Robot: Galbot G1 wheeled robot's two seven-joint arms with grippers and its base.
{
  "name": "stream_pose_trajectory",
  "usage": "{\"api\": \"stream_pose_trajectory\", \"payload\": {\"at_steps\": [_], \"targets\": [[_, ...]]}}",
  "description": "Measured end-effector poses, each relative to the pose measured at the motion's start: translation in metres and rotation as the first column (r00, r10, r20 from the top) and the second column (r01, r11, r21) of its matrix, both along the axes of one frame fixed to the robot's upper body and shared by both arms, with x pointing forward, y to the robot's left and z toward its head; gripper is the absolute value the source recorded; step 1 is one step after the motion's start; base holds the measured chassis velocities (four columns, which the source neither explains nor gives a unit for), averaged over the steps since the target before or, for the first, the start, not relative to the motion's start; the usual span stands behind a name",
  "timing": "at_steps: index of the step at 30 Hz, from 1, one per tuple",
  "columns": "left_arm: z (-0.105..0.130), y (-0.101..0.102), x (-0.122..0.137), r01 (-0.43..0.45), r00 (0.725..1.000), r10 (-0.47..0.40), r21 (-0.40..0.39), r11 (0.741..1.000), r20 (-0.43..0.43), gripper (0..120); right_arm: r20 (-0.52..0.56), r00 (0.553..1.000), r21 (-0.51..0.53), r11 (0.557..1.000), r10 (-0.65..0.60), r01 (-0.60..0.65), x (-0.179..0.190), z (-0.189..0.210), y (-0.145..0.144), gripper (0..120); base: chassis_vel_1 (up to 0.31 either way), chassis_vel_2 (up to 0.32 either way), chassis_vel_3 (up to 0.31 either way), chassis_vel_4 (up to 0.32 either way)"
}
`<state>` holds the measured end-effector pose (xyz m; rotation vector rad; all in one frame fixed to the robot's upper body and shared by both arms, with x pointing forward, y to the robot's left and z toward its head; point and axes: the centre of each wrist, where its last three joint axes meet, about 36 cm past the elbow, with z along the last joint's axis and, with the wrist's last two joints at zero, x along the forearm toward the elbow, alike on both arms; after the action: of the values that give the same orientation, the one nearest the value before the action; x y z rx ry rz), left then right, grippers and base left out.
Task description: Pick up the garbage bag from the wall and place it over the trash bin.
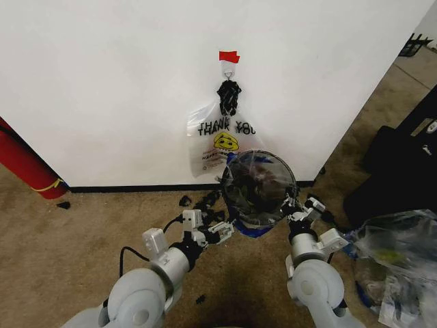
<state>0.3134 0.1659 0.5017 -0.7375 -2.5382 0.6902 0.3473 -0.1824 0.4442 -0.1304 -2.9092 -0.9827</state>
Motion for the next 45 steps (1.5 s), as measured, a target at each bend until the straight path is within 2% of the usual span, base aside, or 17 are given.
{"api": "stream_pose_trajectory", "payload": {"at_steps": [2,6,8,15,16,19,35,45], "targets": [[-0.001,0.000,0.001,-0.001,1.000,0.001,0.003,1.000,-0.003,66,0.001,1.000,0.000,1.000,0.001,-0.001,0.000,0.000,0.001,0,0.000,0.000,0.000,0.000],[-0.005,-0.002,0.005,-0.003,1.000,0.003,0.007,1.000,-0.009,47,0.002,1.000,-0.003,1.000,0.002,-0.002,0.001,-0.001,0.000,0,0.000,0.000,0.000,0.000],[-0.006,-0.003,0.006,-0.003,1.000,0.003,0.007,1.000,-0.008,43,0.001,1.000,-0.004,1.000,0.002,-0.002,0.001,-0.001,0.000,0,0.000,0.000,0.000,0.000],[-0.008,-0.007,0.013,-0.001,1.000,0.001,0.009,1.000,-0.002,14,0.002,1.000,-0.006,1.000,0.000,0.000,0.003,-0.002,-0.001,0,0.000,0.000,0.000,0.000],[-0.008,-0.007,0.013,-0.001,1.000,0.001,0.009,1.000,-0.002,14,0.002,1.000,-0.006,1.000,0.000,0.000,0.003,-0.002,-0.001,0,0.000,0.000,0.000,0.000],[-0.008,-0.009,0.015,0.001,1.000,-0.001,0.010,1.000,-0.001,1,0.004,1.000,-0.007,1.000,-0.001,0.001,0.004,-0.002,-0.002,0,0.000,0.000,0.000,0.000],[-0.008,-0.004,0.012,-0.024,1.000,0.024,-0.001,1.000,-0.004,0,0.005,1.000,-0.006,1.000,-0.010,0.010,0.006,-0.003,-0.005,0,0.000,0.000,0.000,0.000],[-0.033,0.001,0.020,-0.071,0.997,0.072,0.029,0.997,-0.040,0,0.005,1.000,0.015,1.000,-0.007,0.007,0.005,0.000,-0.006,0,0.000,0.000,0.000,0.000]]}}
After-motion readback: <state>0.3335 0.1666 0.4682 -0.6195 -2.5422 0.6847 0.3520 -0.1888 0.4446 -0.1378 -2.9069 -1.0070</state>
